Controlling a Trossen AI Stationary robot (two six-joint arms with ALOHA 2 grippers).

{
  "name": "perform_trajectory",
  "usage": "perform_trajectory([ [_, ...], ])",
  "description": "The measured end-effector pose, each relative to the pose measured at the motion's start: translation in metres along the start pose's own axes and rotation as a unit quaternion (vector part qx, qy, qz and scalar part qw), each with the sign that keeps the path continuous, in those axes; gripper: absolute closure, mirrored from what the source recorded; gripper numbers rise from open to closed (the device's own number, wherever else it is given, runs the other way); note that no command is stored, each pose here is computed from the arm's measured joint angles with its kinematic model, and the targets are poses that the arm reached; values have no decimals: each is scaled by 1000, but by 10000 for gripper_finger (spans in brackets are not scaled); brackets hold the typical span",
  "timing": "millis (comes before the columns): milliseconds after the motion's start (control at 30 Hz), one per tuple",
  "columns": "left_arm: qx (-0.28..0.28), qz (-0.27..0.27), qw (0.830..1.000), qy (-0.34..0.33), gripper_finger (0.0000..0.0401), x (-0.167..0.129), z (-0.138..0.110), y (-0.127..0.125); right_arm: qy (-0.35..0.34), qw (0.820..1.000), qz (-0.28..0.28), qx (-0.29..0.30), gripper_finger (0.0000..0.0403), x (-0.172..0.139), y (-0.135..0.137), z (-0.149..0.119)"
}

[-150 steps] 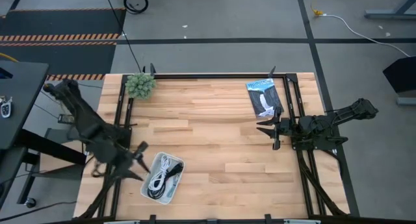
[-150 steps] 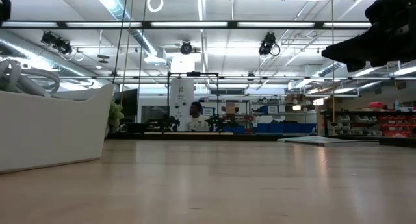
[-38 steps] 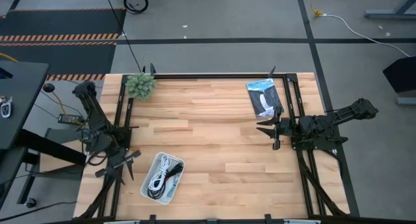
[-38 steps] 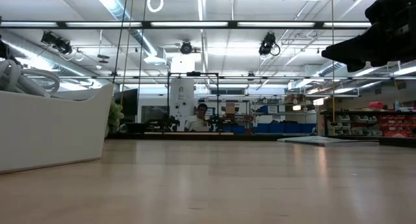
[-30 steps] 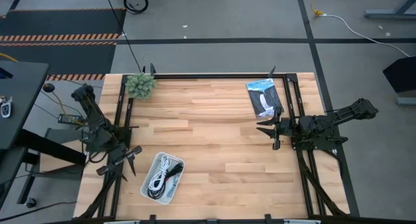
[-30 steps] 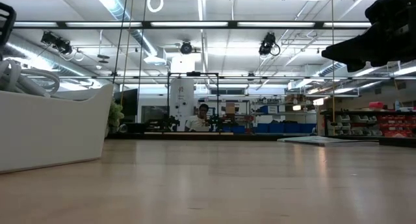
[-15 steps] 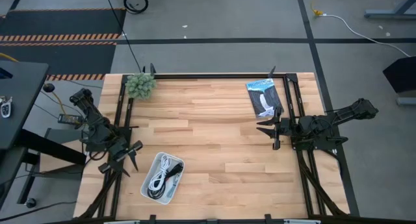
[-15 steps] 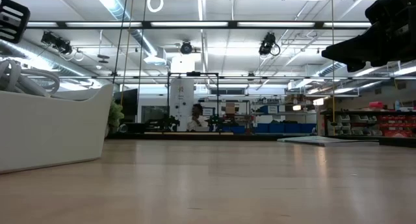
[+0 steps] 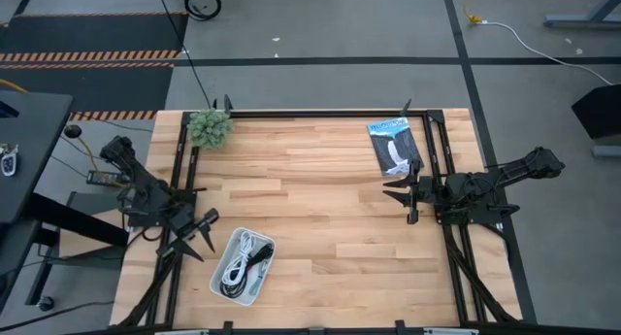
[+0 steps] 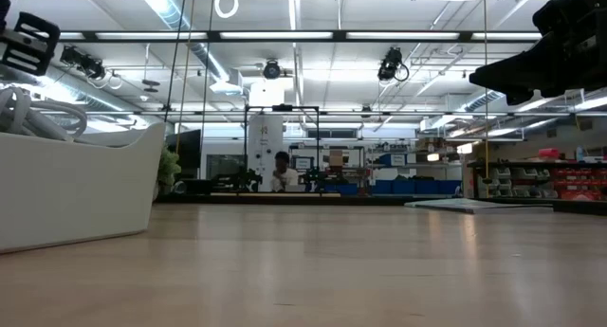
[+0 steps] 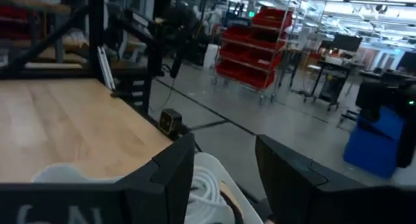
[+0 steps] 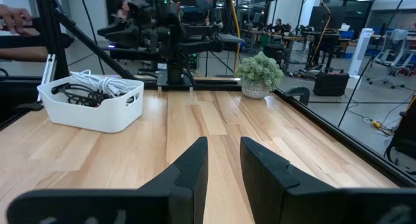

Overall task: Pick and place USB-C Cables
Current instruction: Return to Home Position

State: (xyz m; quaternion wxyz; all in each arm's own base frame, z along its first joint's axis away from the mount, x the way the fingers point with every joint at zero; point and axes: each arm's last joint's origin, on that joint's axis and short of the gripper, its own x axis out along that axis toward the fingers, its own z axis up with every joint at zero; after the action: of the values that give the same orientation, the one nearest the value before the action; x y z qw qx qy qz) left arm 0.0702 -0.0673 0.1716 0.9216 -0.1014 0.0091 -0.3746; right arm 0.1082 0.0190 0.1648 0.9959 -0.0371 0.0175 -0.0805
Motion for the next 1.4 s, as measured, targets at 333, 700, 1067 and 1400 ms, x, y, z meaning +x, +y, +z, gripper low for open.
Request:
perform_trajectory([
  [333, -1, 2, 1000, 1, 229, 0, -1, 0, -3, 1000, 0, 1, 306, 0, 0, 1],
  [700, -1, 2, 1000, 2, 229, 0, -1, 0, -3, 1000, 0, 2, 306, 0, 0, 1],
  [1067, -1, 2, 1000, 1, 229, 0, -1, 0, -3, 1000, 0, 1, 306, 0, 0, 1],
  [1400, -1, 2, 1000, 1, 229, 0, -1, 0, -3, 1000, 0, 1, 306, 0, 0, 1],
])
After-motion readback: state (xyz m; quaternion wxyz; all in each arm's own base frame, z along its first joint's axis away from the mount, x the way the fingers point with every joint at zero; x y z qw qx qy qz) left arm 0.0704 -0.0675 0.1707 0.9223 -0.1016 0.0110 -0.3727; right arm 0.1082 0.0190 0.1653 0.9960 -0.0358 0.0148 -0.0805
